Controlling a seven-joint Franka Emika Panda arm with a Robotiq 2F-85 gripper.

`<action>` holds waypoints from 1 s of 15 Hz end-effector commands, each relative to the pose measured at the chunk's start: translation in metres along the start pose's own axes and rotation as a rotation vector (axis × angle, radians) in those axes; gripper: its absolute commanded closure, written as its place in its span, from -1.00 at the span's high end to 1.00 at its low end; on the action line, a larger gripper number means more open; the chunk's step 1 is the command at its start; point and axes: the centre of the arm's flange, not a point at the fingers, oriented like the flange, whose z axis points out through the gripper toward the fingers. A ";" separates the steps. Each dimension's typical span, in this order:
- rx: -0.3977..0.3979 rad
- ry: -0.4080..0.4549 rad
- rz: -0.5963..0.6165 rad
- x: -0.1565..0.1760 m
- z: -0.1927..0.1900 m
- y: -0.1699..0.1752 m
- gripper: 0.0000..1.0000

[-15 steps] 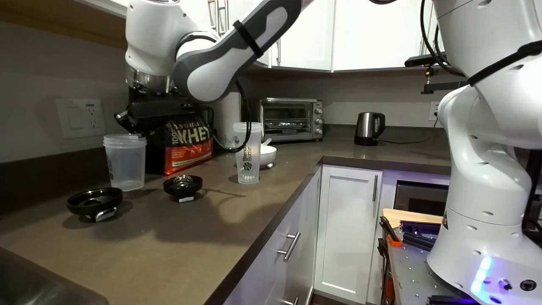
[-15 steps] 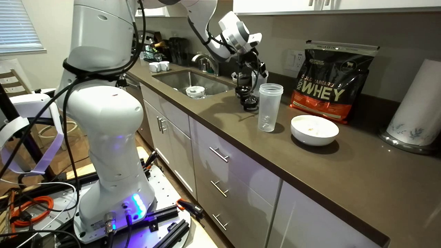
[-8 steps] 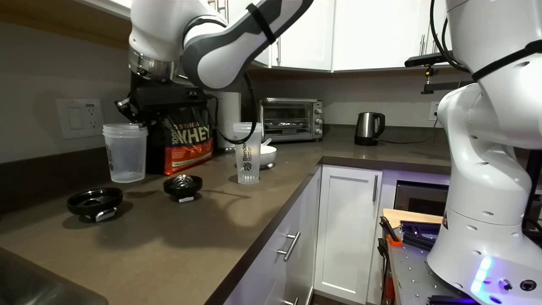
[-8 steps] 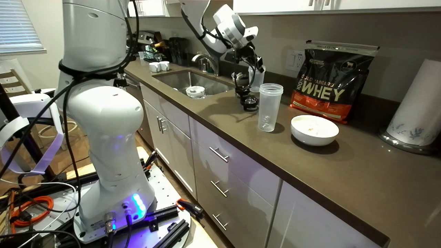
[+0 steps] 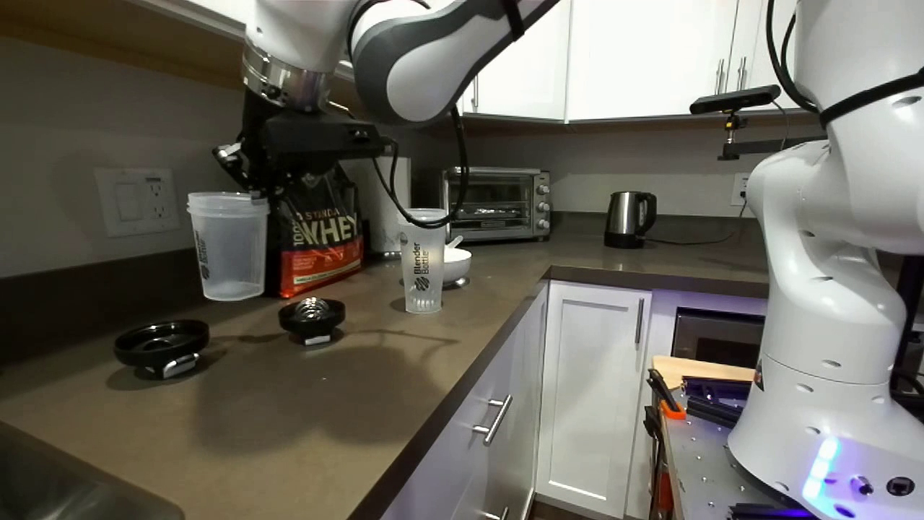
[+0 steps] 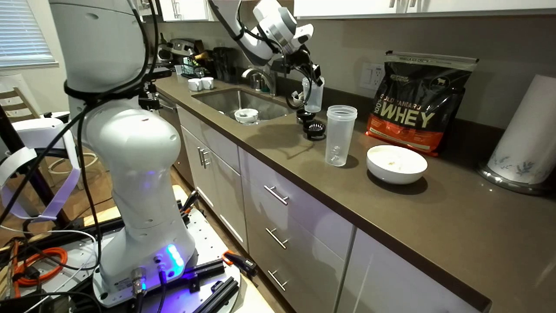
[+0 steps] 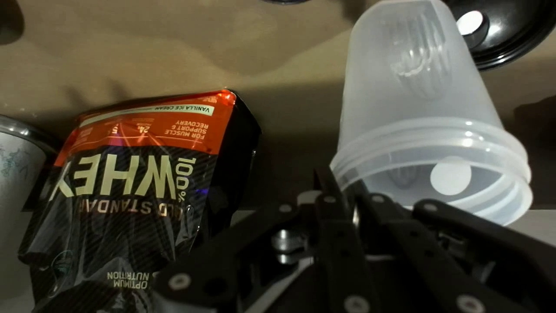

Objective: Move the clear bottle on the left forward

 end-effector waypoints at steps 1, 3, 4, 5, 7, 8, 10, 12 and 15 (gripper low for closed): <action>-0.008 0.003 -0.014 -0.018 -0.035 0.017 -0.93; -0.011 -0.006 -0.022 -0.028 -0.049 0.021 -0.93; -0.012 -0.012 -0.024 -0.032 -0.055 0.023 -0.93; -0.016 -0.017 -0.032 -0.037 -0.060 0.024 -0.93; -0.022 -0.026 -0.038 -0.044 -0.067 0.029 -0.93; -0.023 -0.029 -0.036 -0.048 -0.071 0.032 -0.93; -0.028 -0.037 -0.038 -0.058 -0.078 0.037 -0.93; -0.040 -0.042 -0.041 -0.068 -0.084 0.044 -0.93; -0.058 -0.062 -0.035 -0.087 -0.091 0.059 -0.93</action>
